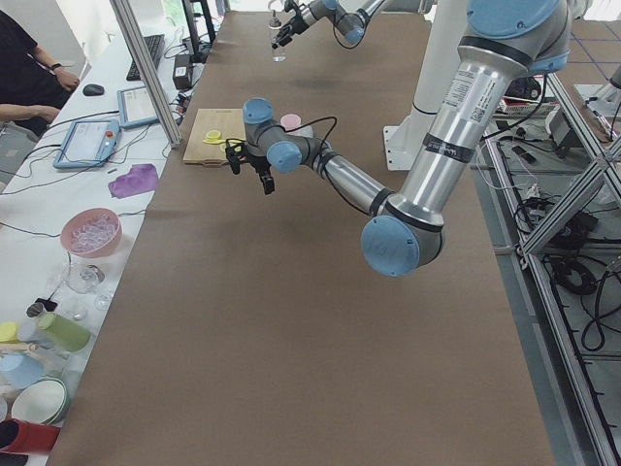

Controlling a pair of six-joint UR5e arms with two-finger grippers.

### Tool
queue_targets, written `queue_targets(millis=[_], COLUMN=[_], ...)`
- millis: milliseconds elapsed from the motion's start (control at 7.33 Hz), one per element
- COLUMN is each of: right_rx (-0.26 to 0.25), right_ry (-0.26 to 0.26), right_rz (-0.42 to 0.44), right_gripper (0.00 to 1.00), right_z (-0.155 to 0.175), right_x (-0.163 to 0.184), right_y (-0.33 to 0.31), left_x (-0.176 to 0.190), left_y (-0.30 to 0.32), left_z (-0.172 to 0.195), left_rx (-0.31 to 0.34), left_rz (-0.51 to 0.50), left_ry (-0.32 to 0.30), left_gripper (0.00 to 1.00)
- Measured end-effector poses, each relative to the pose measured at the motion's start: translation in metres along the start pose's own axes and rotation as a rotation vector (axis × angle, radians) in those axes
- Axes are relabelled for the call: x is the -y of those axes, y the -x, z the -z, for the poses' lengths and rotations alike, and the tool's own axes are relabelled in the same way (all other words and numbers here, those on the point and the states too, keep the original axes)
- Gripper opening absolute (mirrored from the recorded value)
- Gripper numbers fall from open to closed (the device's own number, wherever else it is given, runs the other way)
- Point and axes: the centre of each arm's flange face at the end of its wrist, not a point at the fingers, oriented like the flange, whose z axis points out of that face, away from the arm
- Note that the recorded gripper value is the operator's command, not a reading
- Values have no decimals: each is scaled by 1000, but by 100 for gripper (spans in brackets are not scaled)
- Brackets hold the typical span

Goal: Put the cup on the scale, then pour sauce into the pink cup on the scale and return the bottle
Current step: 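Carry the sauce bottle with the right gripper away from the scale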

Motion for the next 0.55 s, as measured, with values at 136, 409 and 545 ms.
queue_targets(millis=[136,409,545], right_rx=[-11,-40,-48], right_ry=[7,28,40], right_rz=[-6,5,8], right_gripper=[0,0,0], right_z=[-6,-19,-22], right_x=[-5,-16,-19], right_y=[-10,-31,-37], left_x=[0,1,1], left_y=[0,0,0], left_z=[1,2,2], left_rx=[-1,-2,-1], left_rz=[-1,0,0], left_ry=[0,-2,-3], left_gripper=[99,99,99])
